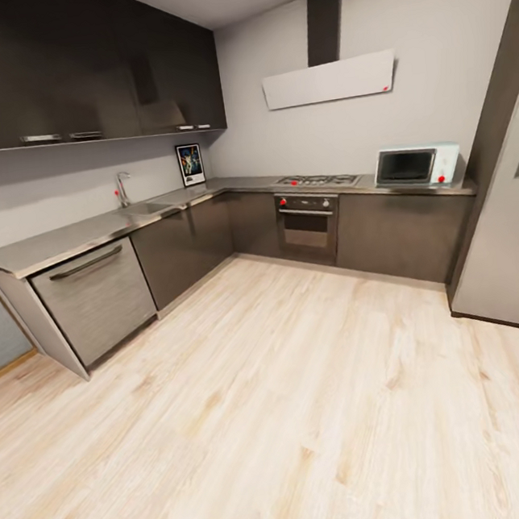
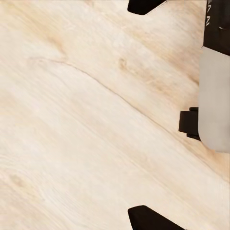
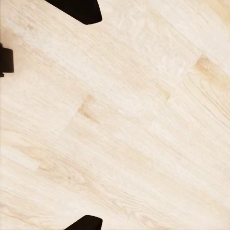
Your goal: Pick up the poster from the kitchen countertop and hang it on one of the wall nails in the kitchen.
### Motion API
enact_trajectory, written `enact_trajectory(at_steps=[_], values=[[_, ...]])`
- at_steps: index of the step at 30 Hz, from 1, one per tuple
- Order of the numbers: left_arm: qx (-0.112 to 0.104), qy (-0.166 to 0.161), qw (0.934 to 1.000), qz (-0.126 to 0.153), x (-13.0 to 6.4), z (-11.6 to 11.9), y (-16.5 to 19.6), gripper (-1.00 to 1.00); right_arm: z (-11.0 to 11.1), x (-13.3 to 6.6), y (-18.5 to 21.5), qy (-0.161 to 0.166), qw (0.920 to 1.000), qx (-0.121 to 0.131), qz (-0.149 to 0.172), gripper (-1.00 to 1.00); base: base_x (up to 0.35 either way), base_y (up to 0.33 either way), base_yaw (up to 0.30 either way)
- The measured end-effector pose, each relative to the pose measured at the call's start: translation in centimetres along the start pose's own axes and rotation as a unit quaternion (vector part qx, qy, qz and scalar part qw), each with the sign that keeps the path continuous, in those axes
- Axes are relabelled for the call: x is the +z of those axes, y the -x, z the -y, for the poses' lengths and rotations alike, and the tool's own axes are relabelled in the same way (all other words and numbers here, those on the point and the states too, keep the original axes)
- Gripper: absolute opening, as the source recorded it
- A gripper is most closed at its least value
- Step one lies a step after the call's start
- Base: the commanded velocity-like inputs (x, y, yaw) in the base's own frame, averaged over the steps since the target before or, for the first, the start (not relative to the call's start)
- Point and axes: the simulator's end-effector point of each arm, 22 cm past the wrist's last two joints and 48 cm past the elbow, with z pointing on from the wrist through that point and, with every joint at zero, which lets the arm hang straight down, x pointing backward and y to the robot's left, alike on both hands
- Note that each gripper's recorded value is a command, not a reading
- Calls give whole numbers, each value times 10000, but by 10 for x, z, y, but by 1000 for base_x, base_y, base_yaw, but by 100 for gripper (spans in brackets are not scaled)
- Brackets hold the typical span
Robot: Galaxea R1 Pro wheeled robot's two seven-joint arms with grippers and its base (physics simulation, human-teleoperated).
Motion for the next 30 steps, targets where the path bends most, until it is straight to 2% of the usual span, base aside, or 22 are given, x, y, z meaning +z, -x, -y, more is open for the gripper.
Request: enact_trajectory(at_steps=[13,30], values=[[25,-17,10000,-10,0,2,-1,100,0,0,0,-1,10000,0,-2,100,40,0,0],[25,-16,10000,-15,-24,2,13,100,6,-22,16,-1,10000,0,-3,100,0,0,0]])
